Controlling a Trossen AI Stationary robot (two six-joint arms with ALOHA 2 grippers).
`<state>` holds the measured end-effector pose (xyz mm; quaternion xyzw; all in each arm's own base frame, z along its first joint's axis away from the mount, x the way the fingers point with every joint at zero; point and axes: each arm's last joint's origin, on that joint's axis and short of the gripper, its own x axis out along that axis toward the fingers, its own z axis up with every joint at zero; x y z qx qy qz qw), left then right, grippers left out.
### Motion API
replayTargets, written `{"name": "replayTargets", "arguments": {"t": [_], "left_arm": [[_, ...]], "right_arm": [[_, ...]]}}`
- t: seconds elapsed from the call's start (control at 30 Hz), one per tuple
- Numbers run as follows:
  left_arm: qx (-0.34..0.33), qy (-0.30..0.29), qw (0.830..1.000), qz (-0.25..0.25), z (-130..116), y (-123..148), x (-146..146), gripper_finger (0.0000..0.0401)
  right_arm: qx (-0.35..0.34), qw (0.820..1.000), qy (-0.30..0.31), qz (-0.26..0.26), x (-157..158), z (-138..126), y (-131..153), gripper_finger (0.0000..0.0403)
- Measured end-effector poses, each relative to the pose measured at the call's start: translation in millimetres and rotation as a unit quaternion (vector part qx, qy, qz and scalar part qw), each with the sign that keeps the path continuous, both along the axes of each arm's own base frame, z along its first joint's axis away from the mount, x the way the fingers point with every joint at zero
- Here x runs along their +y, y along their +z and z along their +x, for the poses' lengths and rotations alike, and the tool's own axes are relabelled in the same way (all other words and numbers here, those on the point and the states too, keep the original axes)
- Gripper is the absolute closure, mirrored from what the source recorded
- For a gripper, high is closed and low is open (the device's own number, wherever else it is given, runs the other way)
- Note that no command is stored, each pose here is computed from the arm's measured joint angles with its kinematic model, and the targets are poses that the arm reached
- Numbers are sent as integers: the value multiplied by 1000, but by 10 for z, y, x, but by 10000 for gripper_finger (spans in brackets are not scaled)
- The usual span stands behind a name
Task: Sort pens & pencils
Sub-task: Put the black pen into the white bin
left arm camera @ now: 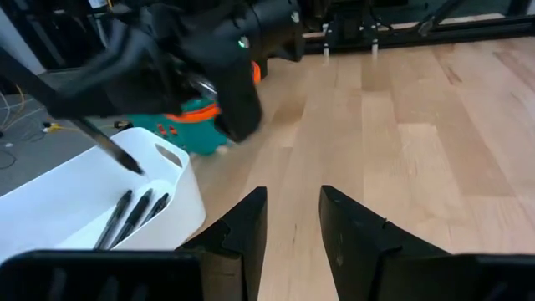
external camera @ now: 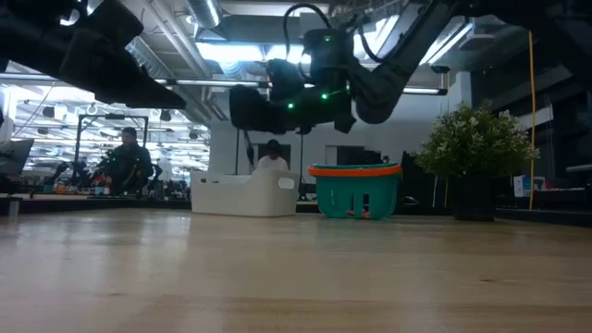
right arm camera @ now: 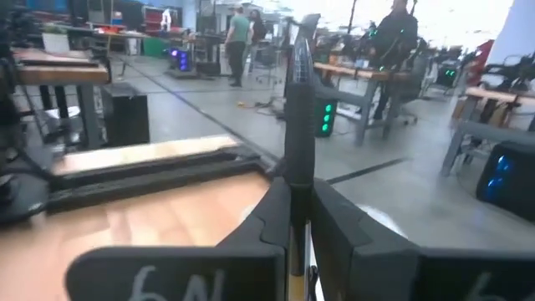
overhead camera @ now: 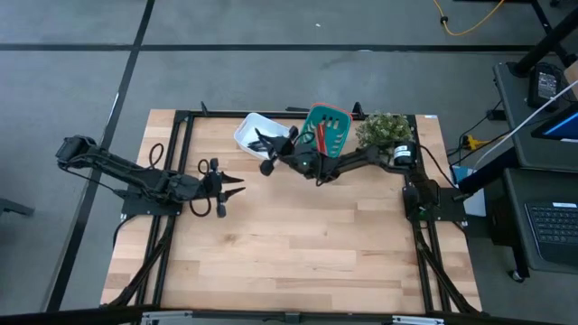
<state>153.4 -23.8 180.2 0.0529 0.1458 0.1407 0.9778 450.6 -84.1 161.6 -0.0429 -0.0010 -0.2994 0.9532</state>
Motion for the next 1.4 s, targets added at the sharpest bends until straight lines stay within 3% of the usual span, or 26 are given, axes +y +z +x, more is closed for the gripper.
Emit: {"name": "replayTargets", "arguments": {"t": [0.2, 0.37, 0.6, 0.8, 1.2, 1.4], "left_arm": [[13, 1, 1000, 0, -46, -143, 11, 296], [16, 4, 1000, -7, -72, -216, 18, 296], [9, 4, 1000, -9, -67, -204, 17, 296], [9, 4, 1000, -9, -67, -204, 17, 296], [-7, 4, 1000, -13, -58, -175, 14, 296], [-14, 3, 1000, -14, -54, -162, 13, 296]], "right_arm": [[26, 1000, -11, 1, -101, 62, 45, 374], [95, 994, -10, 48, -256, 163, 90, 374], [214, 971, 6, 102, -476, 294, 421, 374], [284, 942, 8, 180, -696, 211, 663, 374], [279, 936, 43, 210, -893, 142, 649, 374], [292, 929, 61, 219, -880, 200, 468, 374]]}}
